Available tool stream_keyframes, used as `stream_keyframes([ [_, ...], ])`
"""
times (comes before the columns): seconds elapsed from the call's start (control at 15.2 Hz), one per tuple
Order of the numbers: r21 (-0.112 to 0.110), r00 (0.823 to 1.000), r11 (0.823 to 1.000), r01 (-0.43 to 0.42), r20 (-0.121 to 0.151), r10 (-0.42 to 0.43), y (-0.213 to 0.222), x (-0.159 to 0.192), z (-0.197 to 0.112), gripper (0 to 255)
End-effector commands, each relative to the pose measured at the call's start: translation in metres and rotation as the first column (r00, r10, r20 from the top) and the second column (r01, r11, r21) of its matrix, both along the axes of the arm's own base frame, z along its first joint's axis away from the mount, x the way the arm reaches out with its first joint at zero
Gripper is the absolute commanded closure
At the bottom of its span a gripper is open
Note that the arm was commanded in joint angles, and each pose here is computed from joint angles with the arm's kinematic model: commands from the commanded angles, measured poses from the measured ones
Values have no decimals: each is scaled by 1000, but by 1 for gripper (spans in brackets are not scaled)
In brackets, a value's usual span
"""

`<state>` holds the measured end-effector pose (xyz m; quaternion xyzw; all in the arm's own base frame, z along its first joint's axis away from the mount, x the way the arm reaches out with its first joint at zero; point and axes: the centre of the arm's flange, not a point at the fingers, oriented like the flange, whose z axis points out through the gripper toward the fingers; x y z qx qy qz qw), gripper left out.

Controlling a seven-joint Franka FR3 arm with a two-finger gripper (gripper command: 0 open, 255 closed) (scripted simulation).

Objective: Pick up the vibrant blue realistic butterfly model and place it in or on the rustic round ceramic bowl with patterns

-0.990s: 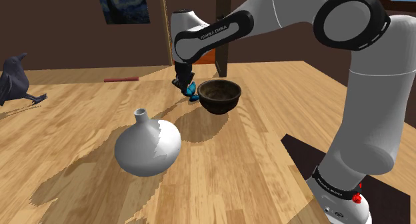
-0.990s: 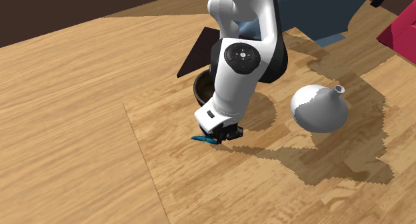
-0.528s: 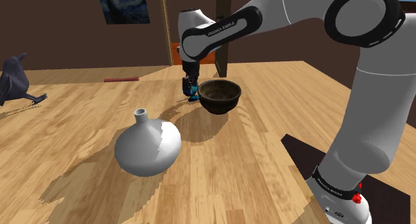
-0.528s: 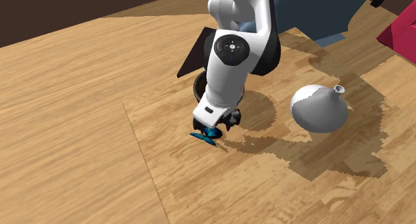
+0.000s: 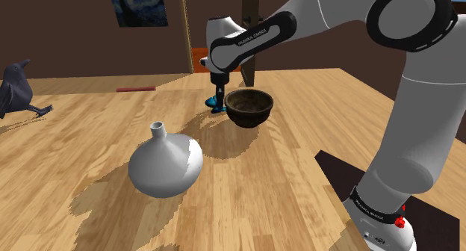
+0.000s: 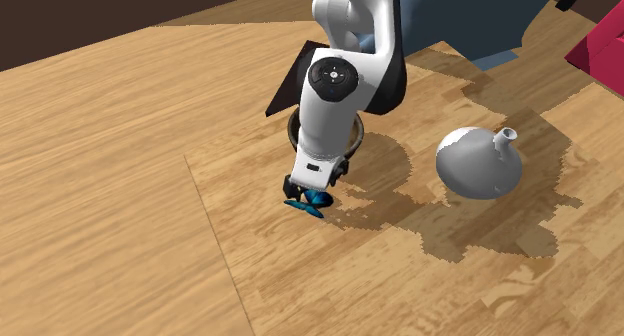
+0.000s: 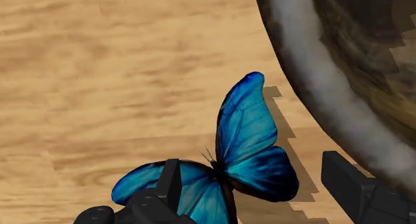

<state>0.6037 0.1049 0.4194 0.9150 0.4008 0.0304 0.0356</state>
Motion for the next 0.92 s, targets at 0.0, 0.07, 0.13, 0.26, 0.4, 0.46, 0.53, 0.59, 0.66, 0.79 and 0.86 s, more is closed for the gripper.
stream_keyframes([
  [0.0, -6, 1000, 1000, 2, -19, -2, -5, -2, -19, 0],
  [0.07, -6, 1000, 1000, 2, -19, -2, -5, -2, -19, 0],
  [0.13, -6, 1000, 1000, 2, -19, -2, -5, -2, -19, 0],
  [0.26, -6, 1000, 1000, 2, -19, -2, -5, -2, -19, 0],
  [0.4, -6, 1000, 1000, 2, -19, -2, -5, -2, -19, 0],
  [0.46, -6, 1000, 1000, 2, -19, -2, -5, -2, -19, 0],
  [0.53, -6, 1000, 1000, 2, -19, -2, -5, -2, -19, 0],
  [0.59, -6, 1000, 1000, 2, -19, -2, -5, -2, -19, 255],
  [0.66, -6, 1000, 1000, 2, -19, -2, -5, -2, -19, 255],
  [0.79, -6, 1000, 1000, 2, -19, -2, -5, -1, -20, 255],
  [0.86, -6, 1000, 1000, 2, -19, -2, -5, 0, -19, 255],
])
